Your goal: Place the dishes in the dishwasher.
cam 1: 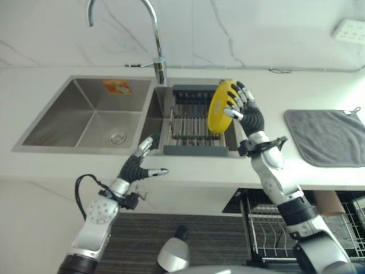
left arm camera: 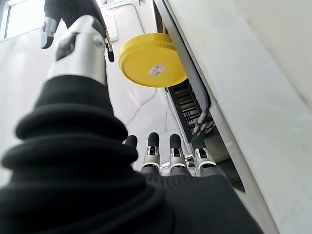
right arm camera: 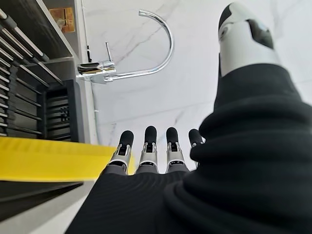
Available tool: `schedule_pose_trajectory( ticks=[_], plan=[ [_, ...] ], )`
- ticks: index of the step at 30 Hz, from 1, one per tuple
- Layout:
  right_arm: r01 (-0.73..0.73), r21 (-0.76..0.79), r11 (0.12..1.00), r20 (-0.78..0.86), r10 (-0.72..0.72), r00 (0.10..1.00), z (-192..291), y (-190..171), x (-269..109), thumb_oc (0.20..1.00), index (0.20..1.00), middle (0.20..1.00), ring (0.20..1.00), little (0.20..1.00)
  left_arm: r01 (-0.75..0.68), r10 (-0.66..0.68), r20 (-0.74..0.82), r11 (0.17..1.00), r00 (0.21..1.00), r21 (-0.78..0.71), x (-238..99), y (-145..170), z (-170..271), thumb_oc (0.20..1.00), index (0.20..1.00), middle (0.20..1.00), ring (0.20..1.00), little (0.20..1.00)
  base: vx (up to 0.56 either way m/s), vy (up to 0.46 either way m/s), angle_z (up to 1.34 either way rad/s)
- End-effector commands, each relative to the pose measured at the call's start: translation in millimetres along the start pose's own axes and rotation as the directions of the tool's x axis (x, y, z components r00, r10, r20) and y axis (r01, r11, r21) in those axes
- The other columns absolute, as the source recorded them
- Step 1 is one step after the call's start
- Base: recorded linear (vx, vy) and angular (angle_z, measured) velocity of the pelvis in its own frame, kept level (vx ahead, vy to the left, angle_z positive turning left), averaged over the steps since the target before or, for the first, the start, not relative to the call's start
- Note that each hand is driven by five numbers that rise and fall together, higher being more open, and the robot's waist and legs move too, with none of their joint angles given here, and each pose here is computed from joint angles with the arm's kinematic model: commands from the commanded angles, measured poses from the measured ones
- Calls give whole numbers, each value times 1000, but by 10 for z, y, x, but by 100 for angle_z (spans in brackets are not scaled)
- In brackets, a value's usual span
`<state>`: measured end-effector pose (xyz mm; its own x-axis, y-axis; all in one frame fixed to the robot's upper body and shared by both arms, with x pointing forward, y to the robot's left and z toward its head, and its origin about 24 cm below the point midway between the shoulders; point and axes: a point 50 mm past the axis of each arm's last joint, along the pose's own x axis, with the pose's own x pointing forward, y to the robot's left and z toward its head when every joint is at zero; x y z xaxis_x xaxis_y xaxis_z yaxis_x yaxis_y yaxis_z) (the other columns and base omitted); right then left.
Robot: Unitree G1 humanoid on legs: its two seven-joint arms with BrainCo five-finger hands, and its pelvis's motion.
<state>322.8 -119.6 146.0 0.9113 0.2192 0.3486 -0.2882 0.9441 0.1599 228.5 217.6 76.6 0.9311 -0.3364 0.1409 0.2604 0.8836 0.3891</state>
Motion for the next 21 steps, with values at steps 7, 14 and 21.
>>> schedule_pose_trajectory(
  ticks=[7, 14, 21],
  plan=[
    [141, -35, 989, 295, -125, 947, 588, -208, 137, 1000, 1000, 1000, 1000, 1000, 22, -30, 168, 999, 985, 47, 81, 77, 278, 1000, 1000, 1000, 1000, 1000, 47, -14, 5],
    [136, -37, 990, 405, -110, 908, 787, -186, 13, 1000, 1000, 1000, 1000, 1000, 7, -14, 127, 999, 992, 52, 4, 56, 205, 1000, 1000, 1000, 1000, 1000, 45, -32, -10],
    [197, 111, 974, 136, -211, 968, 294, -371, 16, 1000, 1000, 1000, 1000, 1000, 43, -49, 124, 998, 991, 49, 2, 10, 210, 1000, 1000, 1000, 1000, 1000, 49, -15, -5]
  ],
)
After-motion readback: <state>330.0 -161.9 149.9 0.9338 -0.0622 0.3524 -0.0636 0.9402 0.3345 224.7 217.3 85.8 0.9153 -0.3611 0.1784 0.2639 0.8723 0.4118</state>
